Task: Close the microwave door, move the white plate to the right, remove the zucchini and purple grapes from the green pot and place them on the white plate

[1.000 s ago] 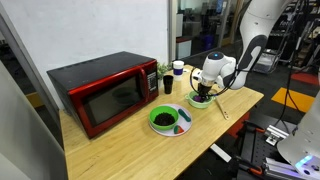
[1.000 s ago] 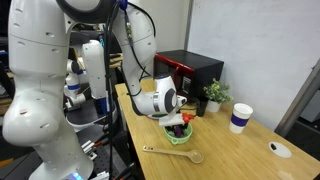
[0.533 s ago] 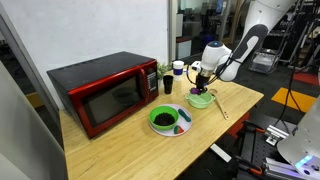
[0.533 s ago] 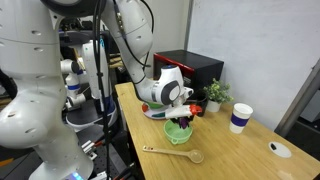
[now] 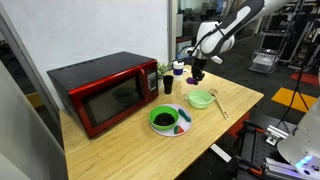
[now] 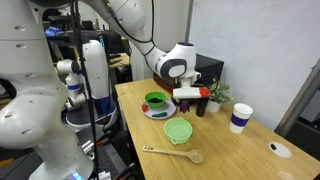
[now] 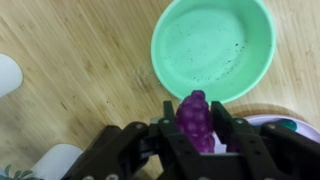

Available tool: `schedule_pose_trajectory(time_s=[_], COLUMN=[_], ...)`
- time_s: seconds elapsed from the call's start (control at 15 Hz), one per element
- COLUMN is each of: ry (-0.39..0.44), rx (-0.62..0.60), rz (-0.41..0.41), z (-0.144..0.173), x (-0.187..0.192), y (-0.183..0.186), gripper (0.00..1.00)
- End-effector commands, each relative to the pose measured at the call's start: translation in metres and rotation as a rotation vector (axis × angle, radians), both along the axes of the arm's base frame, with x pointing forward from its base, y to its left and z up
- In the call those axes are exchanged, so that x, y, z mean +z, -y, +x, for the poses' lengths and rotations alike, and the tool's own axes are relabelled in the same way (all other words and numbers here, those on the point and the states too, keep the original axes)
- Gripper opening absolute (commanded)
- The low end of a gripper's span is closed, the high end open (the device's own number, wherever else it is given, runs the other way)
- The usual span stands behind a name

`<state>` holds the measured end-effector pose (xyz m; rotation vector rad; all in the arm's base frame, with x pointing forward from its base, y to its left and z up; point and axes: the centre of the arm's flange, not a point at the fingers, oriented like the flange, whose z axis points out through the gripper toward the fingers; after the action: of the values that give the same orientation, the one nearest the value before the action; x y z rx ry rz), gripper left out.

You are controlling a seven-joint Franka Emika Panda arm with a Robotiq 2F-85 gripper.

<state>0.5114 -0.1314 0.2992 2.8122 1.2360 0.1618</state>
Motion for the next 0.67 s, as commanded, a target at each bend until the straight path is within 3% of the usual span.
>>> schedule_pose_trajectory(time_s=[0.0,0.27,0.6], ry=[-0.047,-0.104,-0.165], rx=[-0.006,-0.056,-0.219], rz=[0.067,0.114,0.172], z=[0.013,0.015,0.014], x=[0.022,0.022,0.014], y=[0.001,-0.016,-0.040], gripper=[0.16,0.16,0.16])
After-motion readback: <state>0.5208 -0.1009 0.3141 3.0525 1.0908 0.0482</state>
